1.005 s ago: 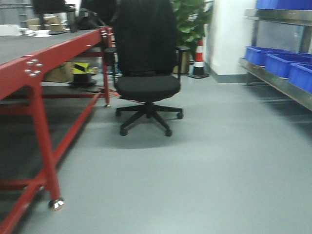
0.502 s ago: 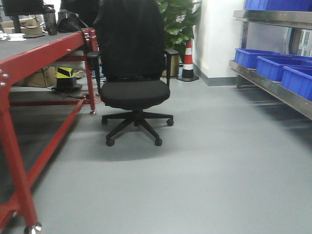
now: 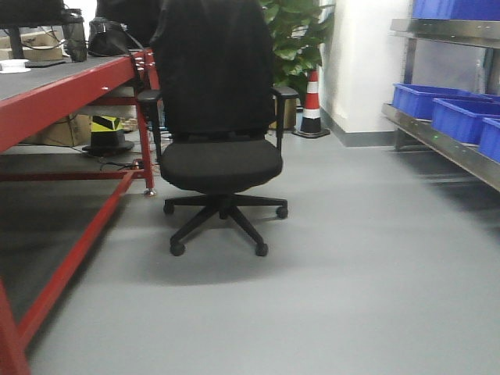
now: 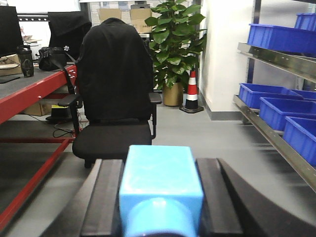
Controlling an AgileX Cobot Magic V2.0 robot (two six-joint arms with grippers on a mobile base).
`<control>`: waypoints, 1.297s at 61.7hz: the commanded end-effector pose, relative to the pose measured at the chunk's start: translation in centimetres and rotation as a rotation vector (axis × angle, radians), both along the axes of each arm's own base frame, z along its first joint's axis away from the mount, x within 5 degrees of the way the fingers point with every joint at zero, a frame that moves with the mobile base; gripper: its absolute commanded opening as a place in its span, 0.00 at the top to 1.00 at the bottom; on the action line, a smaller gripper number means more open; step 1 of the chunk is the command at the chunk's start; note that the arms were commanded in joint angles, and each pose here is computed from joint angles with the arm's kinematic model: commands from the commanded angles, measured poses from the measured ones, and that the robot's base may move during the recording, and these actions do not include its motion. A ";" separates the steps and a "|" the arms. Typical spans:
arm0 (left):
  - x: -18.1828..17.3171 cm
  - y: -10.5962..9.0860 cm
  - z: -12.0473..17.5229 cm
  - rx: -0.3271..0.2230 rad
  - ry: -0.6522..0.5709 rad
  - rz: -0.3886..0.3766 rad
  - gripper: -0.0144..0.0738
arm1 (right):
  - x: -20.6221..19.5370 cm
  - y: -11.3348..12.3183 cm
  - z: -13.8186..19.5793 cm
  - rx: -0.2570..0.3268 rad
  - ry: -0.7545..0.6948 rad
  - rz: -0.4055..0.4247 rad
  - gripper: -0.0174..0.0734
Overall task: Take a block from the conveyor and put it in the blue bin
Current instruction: 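Drive the base to the shelf of blue bins holding both blocks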
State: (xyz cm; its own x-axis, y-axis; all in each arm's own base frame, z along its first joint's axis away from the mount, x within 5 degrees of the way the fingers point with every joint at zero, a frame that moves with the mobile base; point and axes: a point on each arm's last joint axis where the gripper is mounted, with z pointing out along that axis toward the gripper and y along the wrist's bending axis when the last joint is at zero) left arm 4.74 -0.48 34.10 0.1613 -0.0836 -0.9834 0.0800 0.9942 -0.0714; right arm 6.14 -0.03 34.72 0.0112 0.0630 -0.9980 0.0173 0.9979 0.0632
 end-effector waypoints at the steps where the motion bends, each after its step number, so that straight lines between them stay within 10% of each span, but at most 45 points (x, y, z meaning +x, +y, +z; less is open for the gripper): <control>1: -0.2 0.0 0.2 -0.007 -0.024 0.000 0.96 | -0.1 0.0 0.2 -0.005 -0.026 -0.002 0.99; 80: -0.2 0.0 0.2 -0.007 -0.024 0.000 0.96 | -0.1 0.0 0.2 -0.005 -0.026 -0.002 0.99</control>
